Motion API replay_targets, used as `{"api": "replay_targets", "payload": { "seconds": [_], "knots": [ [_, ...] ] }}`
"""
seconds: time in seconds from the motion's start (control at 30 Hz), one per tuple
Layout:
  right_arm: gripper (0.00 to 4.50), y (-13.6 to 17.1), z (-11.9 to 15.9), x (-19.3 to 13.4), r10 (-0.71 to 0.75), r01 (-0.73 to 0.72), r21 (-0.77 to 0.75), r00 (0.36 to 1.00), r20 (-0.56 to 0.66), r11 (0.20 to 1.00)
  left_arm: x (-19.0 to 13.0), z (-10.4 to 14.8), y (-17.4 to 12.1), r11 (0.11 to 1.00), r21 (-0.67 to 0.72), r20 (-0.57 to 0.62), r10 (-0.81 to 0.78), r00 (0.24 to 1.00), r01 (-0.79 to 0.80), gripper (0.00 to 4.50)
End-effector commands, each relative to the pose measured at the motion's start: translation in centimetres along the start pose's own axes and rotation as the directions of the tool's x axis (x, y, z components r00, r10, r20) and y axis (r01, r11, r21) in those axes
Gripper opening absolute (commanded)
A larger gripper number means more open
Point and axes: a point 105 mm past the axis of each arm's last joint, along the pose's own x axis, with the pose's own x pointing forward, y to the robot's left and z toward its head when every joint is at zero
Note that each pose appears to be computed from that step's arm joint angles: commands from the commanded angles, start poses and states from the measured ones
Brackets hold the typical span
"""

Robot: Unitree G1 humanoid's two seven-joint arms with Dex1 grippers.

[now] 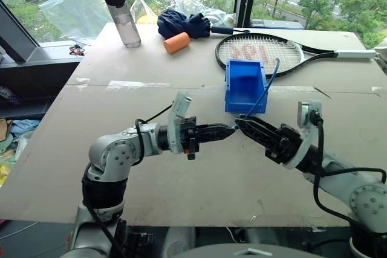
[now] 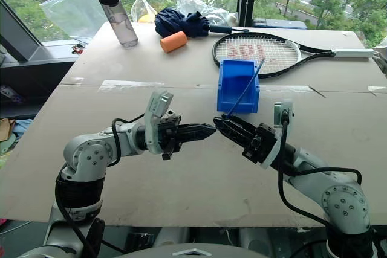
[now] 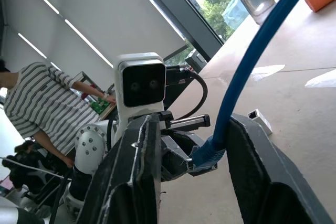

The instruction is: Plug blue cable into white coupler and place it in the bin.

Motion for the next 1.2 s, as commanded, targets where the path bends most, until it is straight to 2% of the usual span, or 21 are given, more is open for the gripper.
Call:
{"api": "replay_targets", "payload": {
  "seconds": [0.03,0.23,0.5,0.57,0.63,0.67,0.93,1.0,1.13,1.17,1.2],
  "knots": [
    [1.76,1.2,-0.4,0.5,0.068,-0.068,0.016,0.997,-0.034,0.998,0.3,0.8,-1.5,0.997,0.050,0.030,-0.055,0.998,0.054,0.00],
    [1.76,0.9,-1.1,0.5,0.059,-0.057,0.030,0.996,-0.072,0.998,0.2,0.7,-1.8,0.997,0.056,0.052,-0.058,0.997,0.055,0.00],
    [1.76,0.6,-0.2,0.6,0.064,-0.062,0.064,0.998,-0.028,0.996,0.3,-0.4,-2.0,0.997,0.058,0.040,-0.053,0.998,0.051,0.00],
    [1.20,0.7,-0.4,0.5,0.071,-0.068,0.070,0.997,-0.038,0.995,0.2,-0.2,-1.8,0.997,0.062,0.051,-0.047,0.998,0.044,0.00],
    [0.36,0.8,-0.5,0.5,0.079,-0.074,0.082,0.996,-0.049,0.994,0.2,0.1,-1.8,0.997,0.068,0.060,-0.045,0.997,0.041,0.00],
    [0.09,0.9,-0.7,0.4,0.086,-0.081,0.088,0.995,-0.058,0.993,0.2,0.2,-1.8,0.997,0.070,0.064,-0.046,0.997,0.042,0.00],
    [0.09,1.1,-0.8,0.5,0.102,-0.094,0.101,0.992,-0.074,0.990,0.4,0.6,-1.7,0.992,0.128,0.076,-0.004,0.997,-0.006,0.00],
    [0.00,1.0,-0.2,0.7,0.112,-0.106,0.107,0.992,-0.053,0.989,-0.1,0.7,-1.5,0.988,0.146,0.088,0.047,0.995,-0.059,1.04],
    [0.00,0.2,1.0,1.1,0.126,-0.125,0.128,0.992,-0.001,0.984,-3.1,0.6,0.7,0.915,0.236,0.138,0.301,0.944,-0.327,2.77],
    [0.00,-0.1,1.2,1.1,0.123,-0.123,0.133,0.992,0.008,0.983,-3.9,0.6,1.1,0.891,0.245,0.161,0.350,0.923,-0.381,3.38],
    [0.00,-0.3,1.4,1.1,0.121,-0.122,0.137,0.992,0.014,0.983,-4.4,0.6,1.3,0.876,0.249,0.177,0.378,0.909,-0.413,3.69]
  ]
}}
